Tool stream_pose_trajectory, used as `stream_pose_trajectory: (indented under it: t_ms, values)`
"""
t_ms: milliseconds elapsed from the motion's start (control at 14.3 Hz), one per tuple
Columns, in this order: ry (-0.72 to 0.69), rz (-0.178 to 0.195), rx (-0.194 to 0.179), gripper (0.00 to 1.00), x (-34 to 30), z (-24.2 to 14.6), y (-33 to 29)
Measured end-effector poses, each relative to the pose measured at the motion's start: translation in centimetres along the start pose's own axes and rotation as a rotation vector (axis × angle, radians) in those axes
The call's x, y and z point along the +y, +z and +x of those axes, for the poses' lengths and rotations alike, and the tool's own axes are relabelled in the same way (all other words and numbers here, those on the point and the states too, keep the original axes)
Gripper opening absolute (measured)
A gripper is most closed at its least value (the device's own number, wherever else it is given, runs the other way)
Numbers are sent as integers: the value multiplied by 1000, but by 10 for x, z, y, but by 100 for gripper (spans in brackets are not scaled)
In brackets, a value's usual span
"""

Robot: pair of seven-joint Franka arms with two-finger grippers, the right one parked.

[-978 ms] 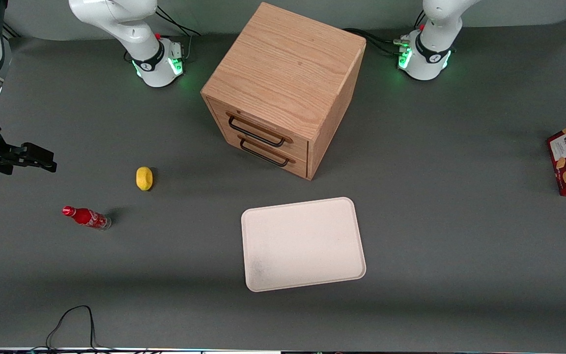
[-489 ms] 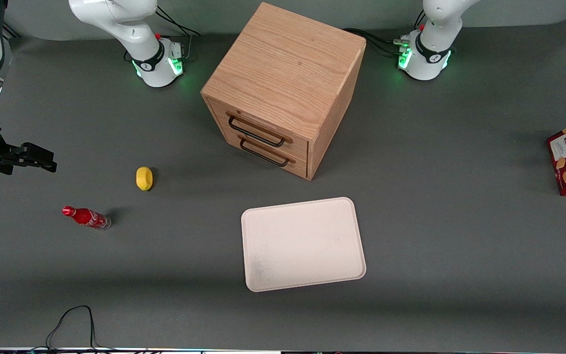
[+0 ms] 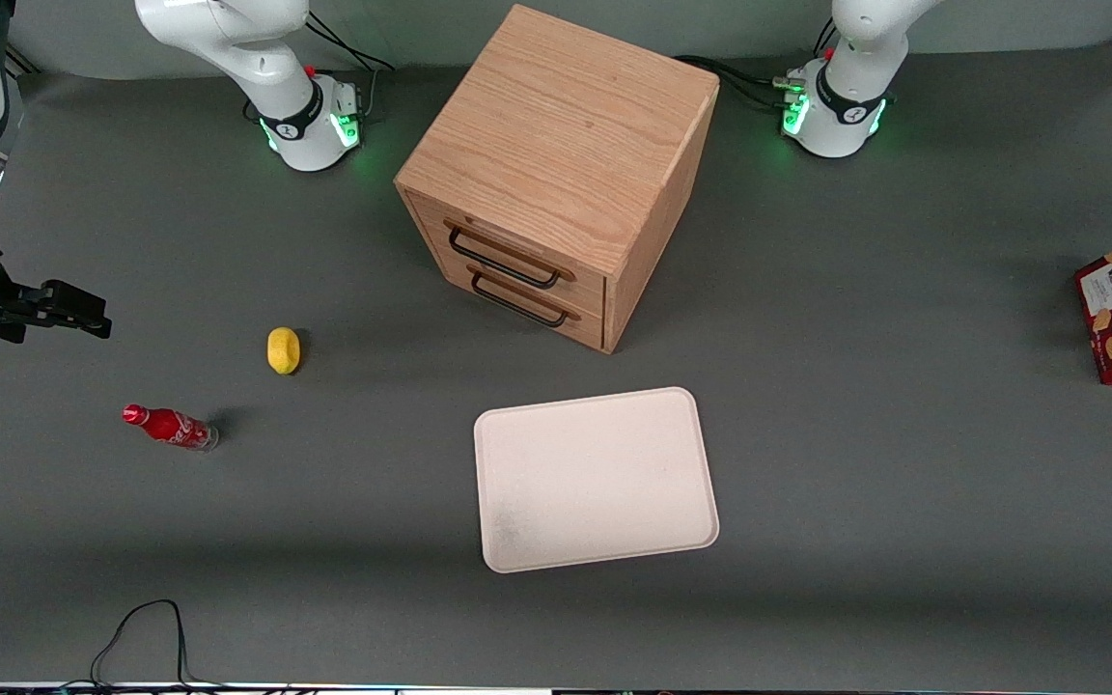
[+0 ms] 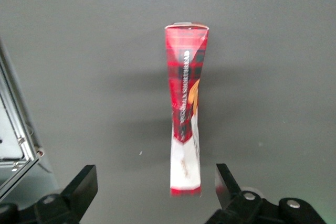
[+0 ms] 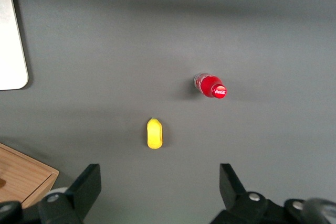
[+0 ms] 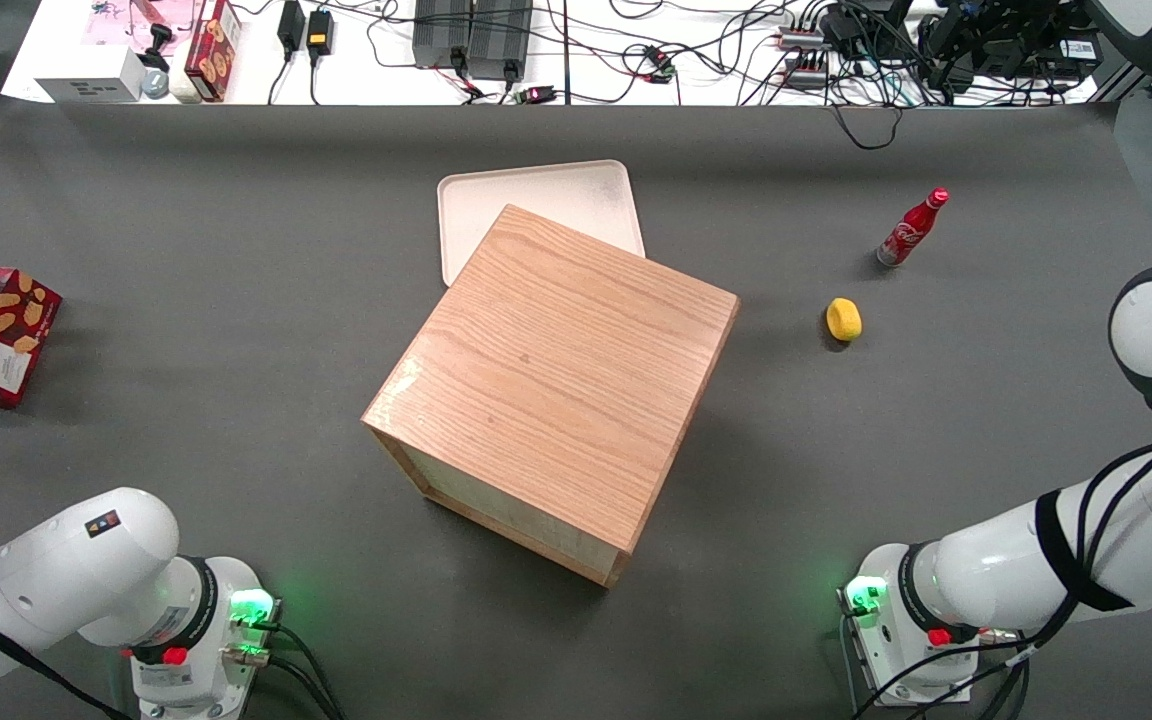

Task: Place red cookie box on tray

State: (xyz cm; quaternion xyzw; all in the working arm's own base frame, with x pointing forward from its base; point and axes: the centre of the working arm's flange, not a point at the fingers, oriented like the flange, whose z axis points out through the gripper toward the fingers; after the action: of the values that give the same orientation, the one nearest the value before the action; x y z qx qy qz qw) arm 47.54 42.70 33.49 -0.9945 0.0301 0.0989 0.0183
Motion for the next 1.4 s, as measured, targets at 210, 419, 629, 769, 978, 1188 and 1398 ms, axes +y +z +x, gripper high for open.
stream_pose_trajectory:
  t_ms: [210, 419, 629, 769, 978, 1188, 1398]
  values:
    - [-3, 0, 18, 100, 11, 2, 37]
    - [-3, 5, 25, 100, 12, 9, 63]
    - [-12, -4, 17, 100, 13, 13, 78]
    - [-26, -8, 15, 100, 15, 15, 81]
    - [-29, -12, 14, 100, 19, 18, 83]
    - [-28, -19, 7, 96, 20, 20, 89]
    - [-30, -19, 6, 62, 20, 20, 90]
